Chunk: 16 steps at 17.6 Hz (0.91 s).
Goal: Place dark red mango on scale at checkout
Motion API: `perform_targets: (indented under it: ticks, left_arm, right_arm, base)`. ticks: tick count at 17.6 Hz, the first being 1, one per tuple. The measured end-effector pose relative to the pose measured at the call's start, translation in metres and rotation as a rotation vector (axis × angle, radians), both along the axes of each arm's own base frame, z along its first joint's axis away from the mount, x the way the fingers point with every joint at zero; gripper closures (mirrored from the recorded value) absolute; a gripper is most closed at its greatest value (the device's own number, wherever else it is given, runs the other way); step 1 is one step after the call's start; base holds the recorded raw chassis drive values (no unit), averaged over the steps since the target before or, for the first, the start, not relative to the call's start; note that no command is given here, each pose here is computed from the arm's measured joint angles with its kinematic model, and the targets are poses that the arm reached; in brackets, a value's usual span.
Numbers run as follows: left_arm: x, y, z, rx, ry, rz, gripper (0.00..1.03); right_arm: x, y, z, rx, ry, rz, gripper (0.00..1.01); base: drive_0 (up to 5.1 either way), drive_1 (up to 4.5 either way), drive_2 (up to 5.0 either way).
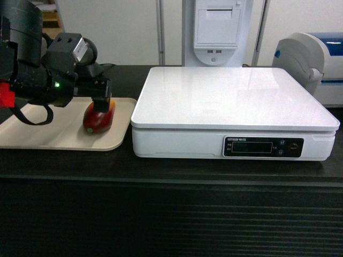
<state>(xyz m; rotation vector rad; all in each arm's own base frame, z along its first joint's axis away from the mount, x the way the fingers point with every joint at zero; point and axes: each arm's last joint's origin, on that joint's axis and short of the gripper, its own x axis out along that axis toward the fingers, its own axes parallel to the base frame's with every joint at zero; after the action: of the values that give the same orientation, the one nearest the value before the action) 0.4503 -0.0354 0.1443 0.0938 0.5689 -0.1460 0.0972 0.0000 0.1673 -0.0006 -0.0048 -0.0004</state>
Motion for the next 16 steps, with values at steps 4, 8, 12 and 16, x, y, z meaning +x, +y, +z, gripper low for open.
perform_targets:
  ticks: [4,8,12,16]
  left_arm:
    - [0.025,0.0,-0.007,-0.014,0.073,0.003,0.05]
    - [0.041,0.003,-0.019,-0.019,0.182,0.029,0.05]
    - [0.051,0.003,-0.027,-0.005,0.243,0.041,0.05]
    - [0.05,0.0,-0.029,0.013,0.25,0.028,0.35]
  right_arm:
    - [0.0,0.0,0.0,0.0,0.0,0.0,0.03]
    - [0.0,0.0,0.0,0.0,0.0,0.0,0.03]
    - [0.0,0.0,0.0,0.0,0.0,0.0,0.03]
    - [0.0,0.0,0.0,0.0,0.0,0.0,0.03]
  base:
    - [0.0,0.0,0.0]
    - [0.0,0.0,0.0]
    - [0.0,0.0,0.0]
    - [0.0,0.0,0.0]
